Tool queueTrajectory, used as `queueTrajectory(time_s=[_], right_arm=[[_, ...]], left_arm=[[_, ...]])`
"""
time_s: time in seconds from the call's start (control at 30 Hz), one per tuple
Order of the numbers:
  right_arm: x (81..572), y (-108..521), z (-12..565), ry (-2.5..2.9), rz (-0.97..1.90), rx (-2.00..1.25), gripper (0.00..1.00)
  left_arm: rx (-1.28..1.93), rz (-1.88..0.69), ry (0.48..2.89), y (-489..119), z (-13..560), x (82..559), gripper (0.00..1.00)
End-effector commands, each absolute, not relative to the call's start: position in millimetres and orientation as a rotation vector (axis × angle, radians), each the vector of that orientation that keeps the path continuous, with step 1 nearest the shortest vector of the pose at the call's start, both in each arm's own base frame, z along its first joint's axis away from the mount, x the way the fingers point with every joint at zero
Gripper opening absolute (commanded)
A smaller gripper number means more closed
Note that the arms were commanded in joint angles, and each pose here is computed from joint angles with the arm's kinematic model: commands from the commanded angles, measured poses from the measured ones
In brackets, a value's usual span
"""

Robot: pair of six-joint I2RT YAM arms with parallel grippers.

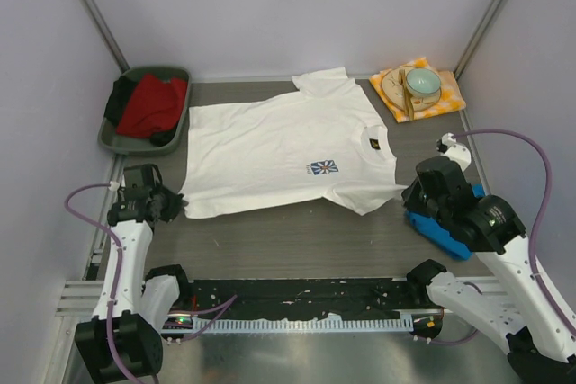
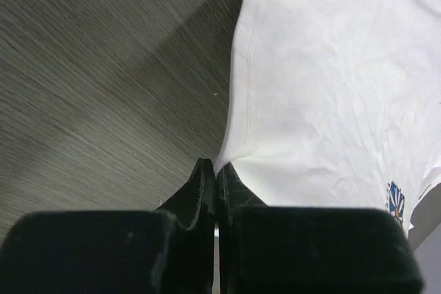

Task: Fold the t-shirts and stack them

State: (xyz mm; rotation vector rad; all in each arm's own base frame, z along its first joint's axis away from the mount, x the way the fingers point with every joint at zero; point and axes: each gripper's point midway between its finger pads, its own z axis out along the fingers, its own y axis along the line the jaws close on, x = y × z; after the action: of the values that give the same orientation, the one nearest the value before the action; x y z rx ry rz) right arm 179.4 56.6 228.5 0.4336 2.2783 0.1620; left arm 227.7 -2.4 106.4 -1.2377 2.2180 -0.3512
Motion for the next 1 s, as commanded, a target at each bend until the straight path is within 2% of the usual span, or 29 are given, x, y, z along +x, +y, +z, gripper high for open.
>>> queueTrajectory(time_s=[0.0, 0.37, 0.7, 0.97], right_arm=[[184.5, 55.0, 245.7, 2.226, 0.175, 0.445, 0.01], [218.1, 79.8, 224.5, 2.25, 0.187, 0.403, 0.01], [279.1, 106.9, 227.6, 2.219, 0.265, 0.382, 0.01], [333.4, 94.6, 226.6, 2.197, 0.371, 0.454, 0.01]], left_arm=[[-1.232, -0.321, 2.22, 2.3, 107.4, 225.5, 0.0], [-1.251, -0.296, 2.247, 8.2, 95.4, 246.9, 0.0], [-1.304, -0.334, 2.241, 9.0, 95.5, 278.2, 0.0], [-1.333, -0.361, 2.231, 9.1, 94.8, 294.7, 0.0]])
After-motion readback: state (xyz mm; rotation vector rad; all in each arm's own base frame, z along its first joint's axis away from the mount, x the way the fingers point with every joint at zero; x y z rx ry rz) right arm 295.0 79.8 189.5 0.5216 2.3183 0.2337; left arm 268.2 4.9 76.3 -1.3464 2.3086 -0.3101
